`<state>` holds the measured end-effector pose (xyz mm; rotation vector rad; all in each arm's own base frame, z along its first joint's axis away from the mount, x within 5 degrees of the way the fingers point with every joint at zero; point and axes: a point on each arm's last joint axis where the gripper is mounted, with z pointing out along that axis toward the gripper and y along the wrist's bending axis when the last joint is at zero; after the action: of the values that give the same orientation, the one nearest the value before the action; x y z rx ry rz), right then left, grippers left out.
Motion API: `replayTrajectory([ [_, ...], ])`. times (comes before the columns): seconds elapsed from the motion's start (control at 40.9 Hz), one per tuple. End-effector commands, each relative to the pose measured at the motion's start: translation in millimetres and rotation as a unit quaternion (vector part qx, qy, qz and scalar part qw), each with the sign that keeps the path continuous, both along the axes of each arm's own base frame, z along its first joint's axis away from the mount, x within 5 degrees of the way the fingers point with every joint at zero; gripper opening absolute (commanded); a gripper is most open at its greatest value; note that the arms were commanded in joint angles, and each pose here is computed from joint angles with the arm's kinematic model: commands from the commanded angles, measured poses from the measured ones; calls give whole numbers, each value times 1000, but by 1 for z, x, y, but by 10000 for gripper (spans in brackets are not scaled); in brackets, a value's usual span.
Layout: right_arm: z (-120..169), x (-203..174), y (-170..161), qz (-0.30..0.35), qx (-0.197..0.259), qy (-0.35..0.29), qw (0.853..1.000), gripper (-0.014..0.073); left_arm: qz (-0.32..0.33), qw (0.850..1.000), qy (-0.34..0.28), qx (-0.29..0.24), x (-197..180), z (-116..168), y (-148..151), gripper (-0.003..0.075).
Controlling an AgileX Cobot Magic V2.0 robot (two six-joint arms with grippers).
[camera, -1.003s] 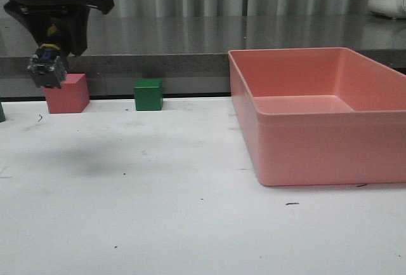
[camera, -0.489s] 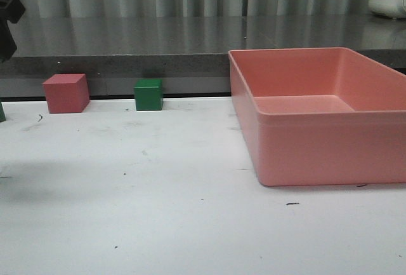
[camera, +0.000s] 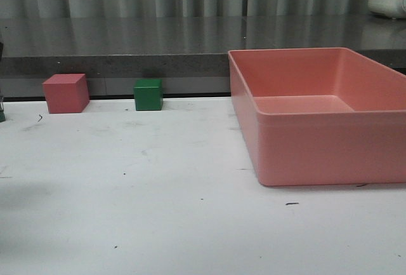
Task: Place and stand button with both arms
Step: 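Lower the button upright onto the table, cap facing up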
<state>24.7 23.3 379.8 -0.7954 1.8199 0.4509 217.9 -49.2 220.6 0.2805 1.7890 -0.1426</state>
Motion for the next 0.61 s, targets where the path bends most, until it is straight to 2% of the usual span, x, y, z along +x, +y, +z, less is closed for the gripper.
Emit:
replayTrajectory([
  [0.0,12,2,1,-1,28,-36,999,447,-3,994,-101,-33,6,19,-2,204],
  [0.147,12,2,1,-1,28,-36,999,447,-6,994,-99,-36,16,5,-5,204],
  [0.587,12,2,1,-1,28,-36,999,447,-15,988,-144,-61,38,-31,-11,204],
])
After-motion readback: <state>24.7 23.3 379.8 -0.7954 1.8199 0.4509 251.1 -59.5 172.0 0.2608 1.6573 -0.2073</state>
